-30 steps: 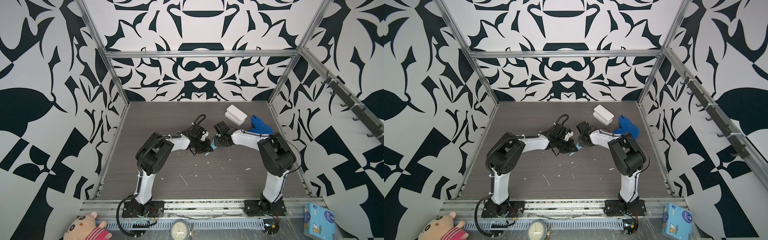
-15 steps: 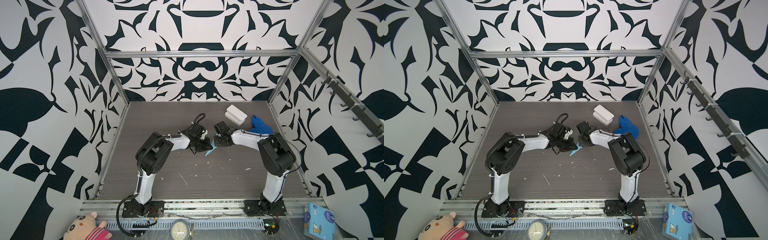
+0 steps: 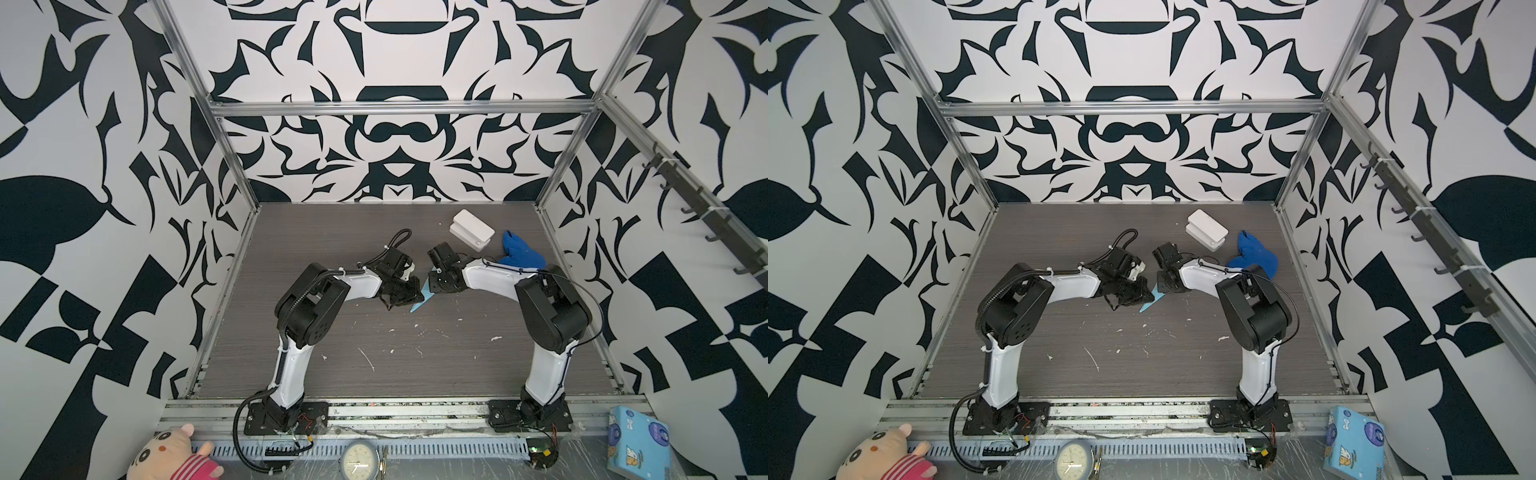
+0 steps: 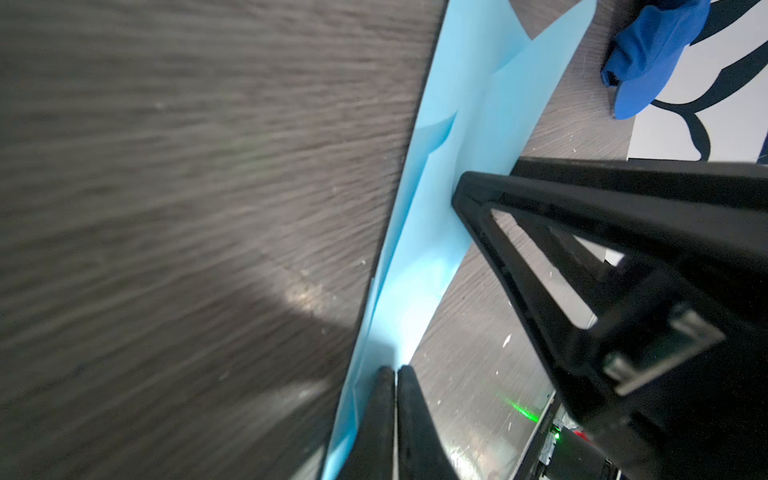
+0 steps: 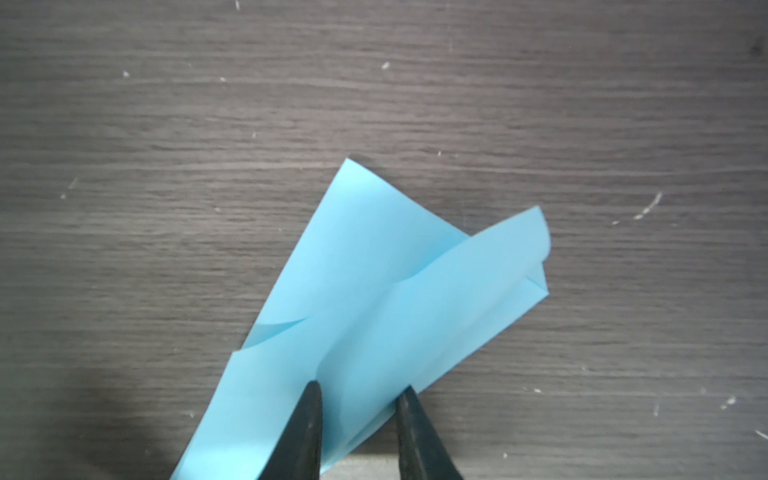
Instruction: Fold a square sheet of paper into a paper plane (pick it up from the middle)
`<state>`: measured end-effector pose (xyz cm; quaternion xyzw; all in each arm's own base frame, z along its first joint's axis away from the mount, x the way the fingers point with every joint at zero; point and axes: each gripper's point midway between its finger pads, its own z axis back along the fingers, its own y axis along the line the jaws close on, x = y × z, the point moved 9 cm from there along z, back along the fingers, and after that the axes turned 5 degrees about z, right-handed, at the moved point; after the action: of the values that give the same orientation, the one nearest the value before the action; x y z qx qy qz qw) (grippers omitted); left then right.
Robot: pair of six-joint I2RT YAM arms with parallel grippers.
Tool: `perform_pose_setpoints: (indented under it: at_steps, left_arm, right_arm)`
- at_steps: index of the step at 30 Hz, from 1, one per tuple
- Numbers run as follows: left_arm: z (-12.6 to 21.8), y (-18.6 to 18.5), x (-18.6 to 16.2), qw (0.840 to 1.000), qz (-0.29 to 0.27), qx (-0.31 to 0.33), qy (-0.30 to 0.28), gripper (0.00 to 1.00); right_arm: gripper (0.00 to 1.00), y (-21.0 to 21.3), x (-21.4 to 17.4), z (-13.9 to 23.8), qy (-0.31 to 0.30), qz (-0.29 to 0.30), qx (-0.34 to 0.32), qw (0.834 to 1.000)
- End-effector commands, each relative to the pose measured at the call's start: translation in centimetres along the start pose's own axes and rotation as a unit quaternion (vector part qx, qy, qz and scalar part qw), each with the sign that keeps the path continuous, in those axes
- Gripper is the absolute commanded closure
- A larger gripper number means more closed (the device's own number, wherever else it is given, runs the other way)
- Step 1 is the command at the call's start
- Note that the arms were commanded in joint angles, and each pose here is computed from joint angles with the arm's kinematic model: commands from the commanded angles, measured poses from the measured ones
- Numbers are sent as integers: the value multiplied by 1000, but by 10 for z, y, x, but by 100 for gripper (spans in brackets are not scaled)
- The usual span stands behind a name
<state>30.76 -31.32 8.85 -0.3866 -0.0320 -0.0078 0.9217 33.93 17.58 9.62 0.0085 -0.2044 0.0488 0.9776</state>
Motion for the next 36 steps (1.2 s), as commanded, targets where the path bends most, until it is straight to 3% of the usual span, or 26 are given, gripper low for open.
perform_pose_setpoints:
  at_steps: [1,12,17,25,28,33,36]
  left_arm:
    - [-3,12,-1,999,22,34,5,91]
    - [-4,18,-3,998,32,56,11,92]
    - [-5,23,-6,996,36,77,22,93]
    - [-8,29,-7,993,39,103,40,93]
    - [-8,30,-7,992,33,110,42,93]
    - [-9,32,-8,992,30,116,48,94]
    - [-10,33,-8,991,29,122,49,94]
  right_arm:
    - [72,-19,-63,-40,149,17,-56,987]
    - [73,-17,-60,-35,147,21,-42,988]
    - [72,-8,-27,3,89,18,3,996]
    - [56,-13,4,68,1,-7,72,997]
    - [56,-14,6,87,-25,6,101,995]
    - [77,4,7,85,-2,35,187,982]
    - [90,14,8,71,21,39,205,978]
